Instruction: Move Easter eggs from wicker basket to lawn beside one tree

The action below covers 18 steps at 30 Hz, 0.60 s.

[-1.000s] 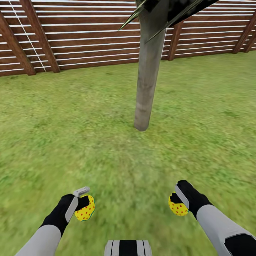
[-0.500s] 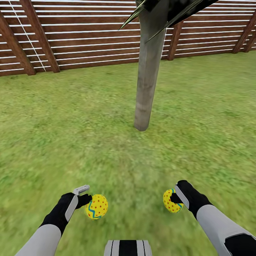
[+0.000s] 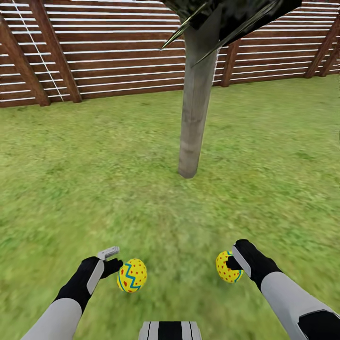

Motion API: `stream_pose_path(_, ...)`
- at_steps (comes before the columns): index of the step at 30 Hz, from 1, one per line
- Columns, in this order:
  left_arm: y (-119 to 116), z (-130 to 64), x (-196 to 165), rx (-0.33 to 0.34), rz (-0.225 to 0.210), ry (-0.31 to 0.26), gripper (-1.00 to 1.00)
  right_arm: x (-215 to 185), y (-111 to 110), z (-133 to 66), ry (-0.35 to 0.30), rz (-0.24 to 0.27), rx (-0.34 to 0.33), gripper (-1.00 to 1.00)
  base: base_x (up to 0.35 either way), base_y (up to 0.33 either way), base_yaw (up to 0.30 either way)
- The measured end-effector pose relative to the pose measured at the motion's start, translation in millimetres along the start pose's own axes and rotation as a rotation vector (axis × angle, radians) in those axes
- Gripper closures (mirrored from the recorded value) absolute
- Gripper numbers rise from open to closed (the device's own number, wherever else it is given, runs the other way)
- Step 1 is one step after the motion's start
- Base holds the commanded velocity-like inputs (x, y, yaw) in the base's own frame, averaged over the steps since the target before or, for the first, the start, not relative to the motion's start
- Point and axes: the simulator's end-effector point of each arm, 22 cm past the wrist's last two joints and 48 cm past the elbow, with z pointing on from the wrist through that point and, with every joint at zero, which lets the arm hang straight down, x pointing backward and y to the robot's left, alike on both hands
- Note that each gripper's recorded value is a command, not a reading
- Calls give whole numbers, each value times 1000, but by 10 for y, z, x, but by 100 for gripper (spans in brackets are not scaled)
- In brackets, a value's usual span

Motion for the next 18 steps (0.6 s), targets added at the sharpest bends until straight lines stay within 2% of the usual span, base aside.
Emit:
stream_pose_path(5,-28,-83,-78,9,-8,-18,-100,-62,-20,-97,-20,5,-1,-100,-102,86,0)
stream_pose_path(9,-76,-154,-135,40,-56,-27,-100,-109,-41,-178,-36,10,-1,-100,-151,257,0)
stream_pose_path(18,-89,-319,-293,52,-62,-64,-100,-213,-93,-362,-71,19,-1,-100,-91,282,0)
